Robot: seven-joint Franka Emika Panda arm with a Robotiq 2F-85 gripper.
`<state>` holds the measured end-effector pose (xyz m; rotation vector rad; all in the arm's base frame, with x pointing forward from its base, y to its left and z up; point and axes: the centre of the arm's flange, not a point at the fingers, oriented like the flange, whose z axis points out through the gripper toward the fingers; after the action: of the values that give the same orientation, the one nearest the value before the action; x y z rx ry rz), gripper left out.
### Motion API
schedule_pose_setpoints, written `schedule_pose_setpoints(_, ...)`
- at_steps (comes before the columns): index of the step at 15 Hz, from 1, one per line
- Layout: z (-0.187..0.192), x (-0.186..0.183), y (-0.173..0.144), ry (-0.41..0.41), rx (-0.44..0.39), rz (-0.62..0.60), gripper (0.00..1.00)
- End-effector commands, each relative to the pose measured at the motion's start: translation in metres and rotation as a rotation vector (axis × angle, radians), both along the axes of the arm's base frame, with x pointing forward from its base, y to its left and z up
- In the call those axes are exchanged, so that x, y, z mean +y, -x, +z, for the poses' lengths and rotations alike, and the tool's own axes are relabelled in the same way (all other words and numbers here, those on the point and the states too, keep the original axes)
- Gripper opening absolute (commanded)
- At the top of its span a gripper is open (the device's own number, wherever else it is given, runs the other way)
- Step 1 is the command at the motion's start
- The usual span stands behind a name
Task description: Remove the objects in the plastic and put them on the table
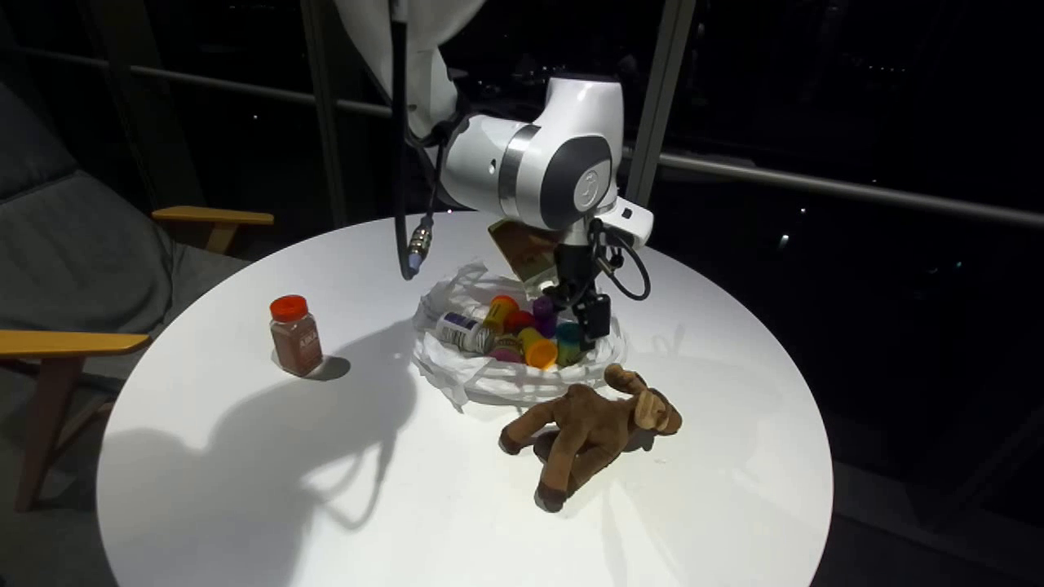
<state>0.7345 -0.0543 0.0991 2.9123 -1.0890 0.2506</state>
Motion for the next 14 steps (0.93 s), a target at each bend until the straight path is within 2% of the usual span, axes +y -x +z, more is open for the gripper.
schedule_pose_setpoints(1,-0.003,-0.012,-0.025,0.001,-0.019,-0.061,0.75)
schedule_pose_setpoints(2,-0.005,-0.015,-0.025,0.0,-0.012,-0.069,0.74)
schedule_pose_setpoints(6,-0.017,-0.02,-0.023,-0.011,0.024,-0.091,0.42)
schedule_pose_setpoints(10,-0.014,-0.02,-0.023,-0.02,0.039,-0.097,0.13)
schedule_pose_setpoints(13,0.0,-0.019,-0.026,-0.016,0.033,-0.1,0.07)
schedule_pose_setpoints(14,0.005,-0.019,-0.027,-0.012,0.026,-0.099,0.24)
